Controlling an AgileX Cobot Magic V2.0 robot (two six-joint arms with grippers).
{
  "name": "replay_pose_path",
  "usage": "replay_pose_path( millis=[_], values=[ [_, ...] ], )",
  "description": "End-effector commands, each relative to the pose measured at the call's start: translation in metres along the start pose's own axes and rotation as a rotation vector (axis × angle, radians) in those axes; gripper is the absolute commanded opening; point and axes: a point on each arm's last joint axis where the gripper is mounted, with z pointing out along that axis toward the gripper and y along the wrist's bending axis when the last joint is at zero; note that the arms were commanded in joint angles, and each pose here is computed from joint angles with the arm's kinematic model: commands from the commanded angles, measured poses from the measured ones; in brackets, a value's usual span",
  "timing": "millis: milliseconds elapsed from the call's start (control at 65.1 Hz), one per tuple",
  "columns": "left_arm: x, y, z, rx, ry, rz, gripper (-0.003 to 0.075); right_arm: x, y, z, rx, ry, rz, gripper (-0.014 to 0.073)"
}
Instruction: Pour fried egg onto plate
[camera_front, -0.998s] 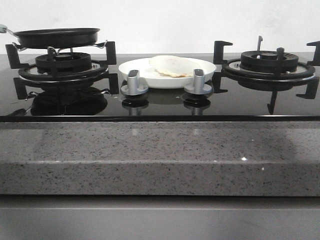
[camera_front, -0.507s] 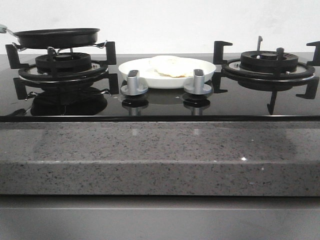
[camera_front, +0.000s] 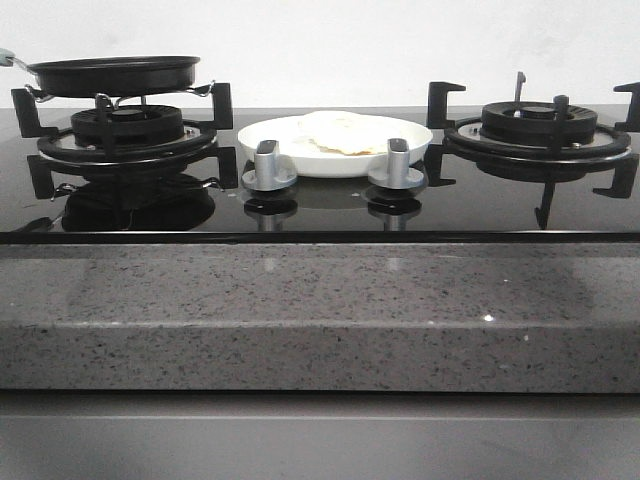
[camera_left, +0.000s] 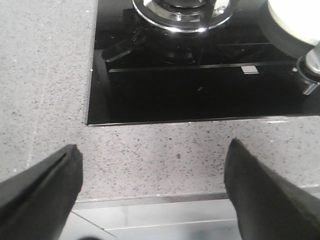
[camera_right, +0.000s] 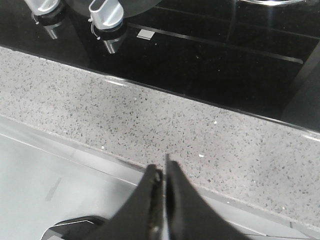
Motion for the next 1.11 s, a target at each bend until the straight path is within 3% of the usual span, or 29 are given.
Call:
replay_pose_path(
  millis=[0,276,353,614,706,1090],
  values=[
    [-0.0118,-0.0052,-0.0051,0.055,-0.087,-0.039,0.0564,-0.0117,0.0003,-0.0052,0.007,-0.092,-0.017,-0.0071],
    [-0.0117,-0.0076,-0.0052,0.083,-0.084,-0.060,0.0563,-0.0118,0.0003,-0.0053,0.007,-0.093,-0.017,-0.0068],
    [-0.0119,-0.0064,-0.0051,0.069,-0.086,-0.050,0.0525,-0.0105,0.0004,-0.0051,0.006,-0.079,-0.017,-0.0068],
    [-0.0117,-0.0056,-0.0051,0.060,-0.085,-0.043,0.0094,-0.0098,0.0004,-0.0051,0.006,-0.072,-0.017,-0.0068],
    [-0.0117,-0.0056,-0.0051,0.060,-0.085,-0.043,-0.0013,-0.0098,0.0004,-0.0051,0.006,-0.072,-0.017,-0.0068],
    [-0.0110,-0.0043,-0.0060,0.047,-0.117,-0.030,-0.0019,-0.0098,0.0004,-0.0051,0.006,-0.072,-0.017,-0.0068]
  ],
)
